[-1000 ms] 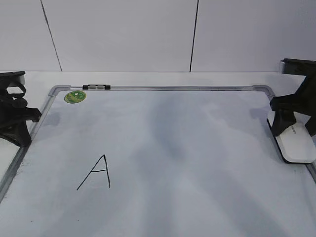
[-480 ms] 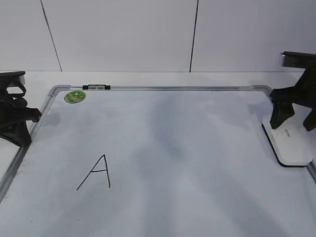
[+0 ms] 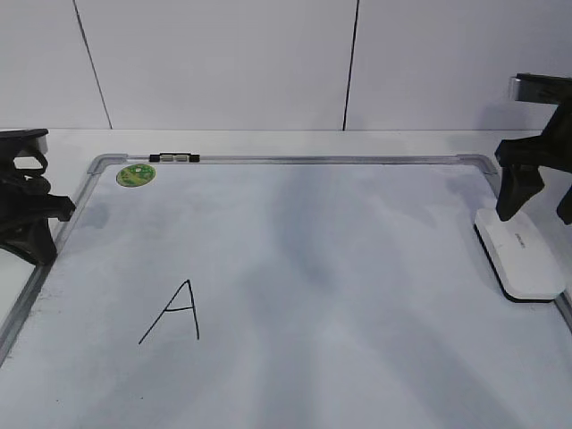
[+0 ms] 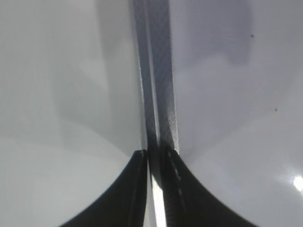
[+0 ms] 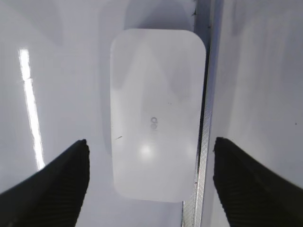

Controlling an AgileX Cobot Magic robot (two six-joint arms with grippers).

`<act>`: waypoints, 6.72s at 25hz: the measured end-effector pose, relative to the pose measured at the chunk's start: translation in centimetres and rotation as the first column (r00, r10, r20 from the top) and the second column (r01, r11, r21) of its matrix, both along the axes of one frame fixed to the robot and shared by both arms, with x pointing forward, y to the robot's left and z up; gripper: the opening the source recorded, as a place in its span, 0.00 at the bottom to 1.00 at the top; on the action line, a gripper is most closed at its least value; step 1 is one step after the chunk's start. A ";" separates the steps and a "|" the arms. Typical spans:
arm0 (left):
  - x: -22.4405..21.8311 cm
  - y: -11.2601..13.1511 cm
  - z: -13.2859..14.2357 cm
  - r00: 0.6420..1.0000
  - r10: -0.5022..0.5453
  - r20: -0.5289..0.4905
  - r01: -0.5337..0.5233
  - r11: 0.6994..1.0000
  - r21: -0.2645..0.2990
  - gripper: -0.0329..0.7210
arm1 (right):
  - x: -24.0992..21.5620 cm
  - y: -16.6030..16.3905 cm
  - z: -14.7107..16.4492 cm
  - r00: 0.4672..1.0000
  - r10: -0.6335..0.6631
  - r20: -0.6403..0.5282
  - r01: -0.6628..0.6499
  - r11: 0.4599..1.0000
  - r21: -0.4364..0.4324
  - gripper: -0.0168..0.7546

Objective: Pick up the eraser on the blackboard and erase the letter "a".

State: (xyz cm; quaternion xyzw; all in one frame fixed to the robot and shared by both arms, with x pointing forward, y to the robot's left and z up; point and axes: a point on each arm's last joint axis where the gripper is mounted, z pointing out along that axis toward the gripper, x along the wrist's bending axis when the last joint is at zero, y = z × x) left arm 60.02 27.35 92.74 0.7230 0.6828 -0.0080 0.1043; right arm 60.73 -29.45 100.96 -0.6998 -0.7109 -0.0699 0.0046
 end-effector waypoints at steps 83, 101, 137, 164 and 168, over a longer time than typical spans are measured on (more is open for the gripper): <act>-29.7 1.2 11.5 0.901 -0.017 0.433 0.019 1.000 0.000 0.52 | -32.8 -0.9 3.6 0.886 0.013 0.464 0.064 0.987 -0.149 0.79; -29.4 1.3 11.5 0.888 -0.014 0.460 0.011 1.000 0.008 0.52 | -32.0 -0.8 2.8 0.858 0.016 0.513 0.065 0.988 -0.140 0.79; -34.7 1.4 13.0 0.680 -0.003 0.733 0.014 1.000 -0.009 0.52 | -36.9 -0.8 3.6 0.640 0.014 0.768 0.107 0.988 -0.108 0.79; -37.0 1.4 12.9 0.587 0.008 0.809 0.003 1.000 -0.012 0.52 | -37.9 -0.8 3.6 0.591 0.012 0.807 0.118 0.988 -0.101 0.79; -36.9 1.4 12.9 0.587 0.011 0.809 -0.001 1.000 -0.012 0.52 | -37.9 -0.8 3.6 0.591 0.012 0.807 0.119 0.988 -0.103 0.79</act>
